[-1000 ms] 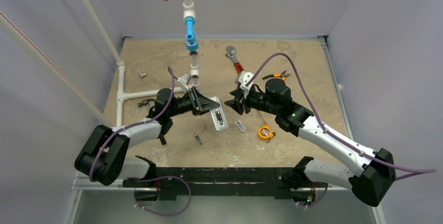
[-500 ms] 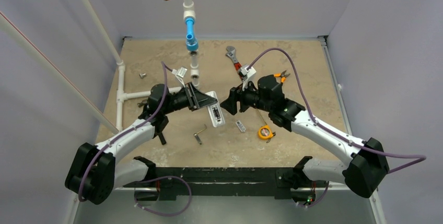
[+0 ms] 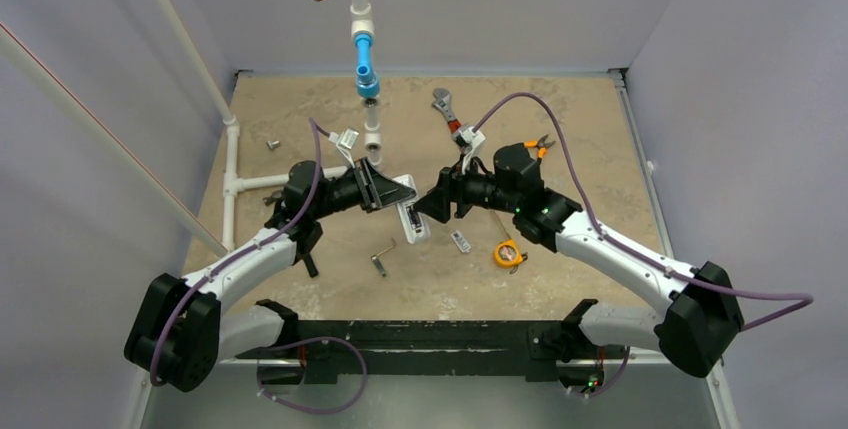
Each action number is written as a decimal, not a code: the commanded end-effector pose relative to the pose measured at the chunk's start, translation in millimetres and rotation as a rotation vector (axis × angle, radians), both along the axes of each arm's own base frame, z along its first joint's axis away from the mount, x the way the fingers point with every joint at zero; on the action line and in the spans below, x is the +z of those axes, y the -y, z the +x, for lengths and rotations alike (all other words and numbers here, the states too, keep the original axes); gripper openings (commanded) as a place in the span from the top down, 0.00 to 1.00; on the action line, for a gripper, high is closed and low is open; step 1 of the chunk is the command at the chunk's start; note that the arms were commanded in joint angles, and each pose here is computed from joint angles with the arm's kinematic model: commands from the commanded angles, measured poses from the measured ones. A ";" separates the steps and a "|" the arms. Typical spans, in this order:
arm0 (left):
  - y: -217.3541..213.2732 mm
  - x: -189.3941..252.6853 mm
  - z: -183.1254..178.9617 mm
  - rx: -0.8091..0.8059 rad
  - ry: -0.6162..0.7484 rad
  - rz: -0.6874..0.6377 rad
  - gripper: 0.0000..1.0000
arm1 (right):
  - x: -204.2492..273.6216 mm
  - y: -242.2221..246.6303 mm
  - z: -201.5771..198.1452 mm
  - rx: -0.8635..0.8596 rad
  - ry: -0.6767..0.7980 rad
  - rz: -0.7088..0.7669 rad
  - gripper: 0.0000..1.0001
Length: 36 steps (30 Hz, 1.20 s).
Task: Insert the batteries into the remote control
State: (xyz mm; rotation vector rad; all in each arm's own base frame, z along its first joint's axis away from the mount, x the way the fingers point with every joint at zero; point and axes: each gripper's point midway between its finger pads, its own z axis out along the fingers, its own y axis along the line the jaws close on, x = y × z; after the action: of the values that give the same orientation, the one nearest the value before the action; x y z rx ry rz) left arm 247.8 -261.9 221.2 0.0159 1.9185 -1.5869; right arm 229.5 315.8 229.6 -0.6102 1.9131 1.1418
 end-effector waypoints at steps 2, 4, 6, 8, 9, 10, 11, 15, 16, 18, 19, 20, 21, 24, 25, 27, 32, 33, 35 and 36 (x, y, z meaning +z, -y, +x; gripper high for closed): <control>-0.7 28.8 8.0 0.015 0.108 -0.020 1.00 | -0.1 -7.3 1.9 0.021 -0.014 0.025 0.49; -0.8 28.4 7.9 0.015 0.107 -0.020 1.00 | -3.9 -7.2 5.4 0.005 -0.024 0.016 0.52; -0.8 28.5 7.7 0.015 0.107 -0.020 1.00 | -6.7 -8.5 6.9 0.005 -0.032 0.010 0.52; -0.8 28.7 7.6 0.014 0.109 -0.020 1.00 | -9.1 -10.9 7.2 0.013 -0.043 0.007 0.53; -0.8 29.1 7.5 0.014 0.109 -0.021 1.00 | -9.9 -12.1 6.9 0.018 -0.048 0.007 0.53; -0.7 29.3 7.8 0.014 0.110 -0.020 1.00 | -10.5 -13.2 6.7 0.024 -0.053 0.009 0.54; -0.7 29.2 7.6 0.013 0.110 -0.020 1.00 | -11.2 -14.1 6.3 0.029 -0.058 0.009 0.56; -0.8 27.9 8.0 0.016 0.105 -0.019 1.00 | -13.3 -16.9 5.4 0.046 -0.067 0.010 0.62; -1.0 28.5 7.9 0.017 0.107 -0.020 1.00 | -14.1 -17.1 5.7 0.045 -0.069 0.007 0.64; -1.0 28.8 7.8 0.017 0.108 -0.020 1.00 | -17.4 -16.4 6.9 0.037 -0.075 -0.004 0.71; -1.1 29.1 7.7 0.017 0.109 -0.020 1.00 | -18.9 -15.8 7.7 0.032 -0.076 -0.011 0.76; -1.4 28.8 8.1 0.019 0.108 -0.019 1.00 | -20.5 -15.2 8.8 0.027 -0.077 -0.019 0.81; -1.6 28.9 8.3 0.020 0.108 -0.019 1.00 | -21.9 -14.9 9.4 0.025 -0.078 -0.027 0.86; -1.5 29.7 8.3 0.020 0.109 -0.021 1.00 | -25.9 -12.8 12.7 0.010 -0.075 -0.053 0.96; -1.6 29.7 8.7 0.020 0.108 -0.021 1.00 | -26.6 -12.3 13.2 0.007 -0.075 -0.059 0.97; -1.4 29.7 8.8 0.020 0.106 -0.021 1.00 | -27.0 -10.9 15.2 -0.005 -0.070 -0.066 0.99; -1.3 30.7 8.6 0.017 0.102 -0.025 1.00 | -28.1 -5.5 22.4 -0.041 -0.041 -0.101 1.00; -1.1 30.8 8.0 0.015 0.101 -0.025 1.00 | -28.0 -4.1 24.4 -0.050 -0.034 -0.109 1.00; -0.5 30.4 7.3 0.009 0.099 -0.024 1.00 | -27.1 -2.5 27.9 -0.061 -0.017 -0.120 1.00; -0.5 30.4 7.3 0.006 0.099 -0.024 1.00 | -25.9 -2.1 29.7 -0.065 -0.004 -0.124 1.00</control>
State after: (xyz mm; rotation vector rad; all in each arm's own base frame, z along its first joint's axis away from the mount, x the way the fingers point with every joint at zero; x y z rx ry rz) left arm 258.7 -254.6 207.0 -0.0428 1.9541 -1.4991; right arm 242.8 324.4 195.8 -0.6075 2.0332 1.0995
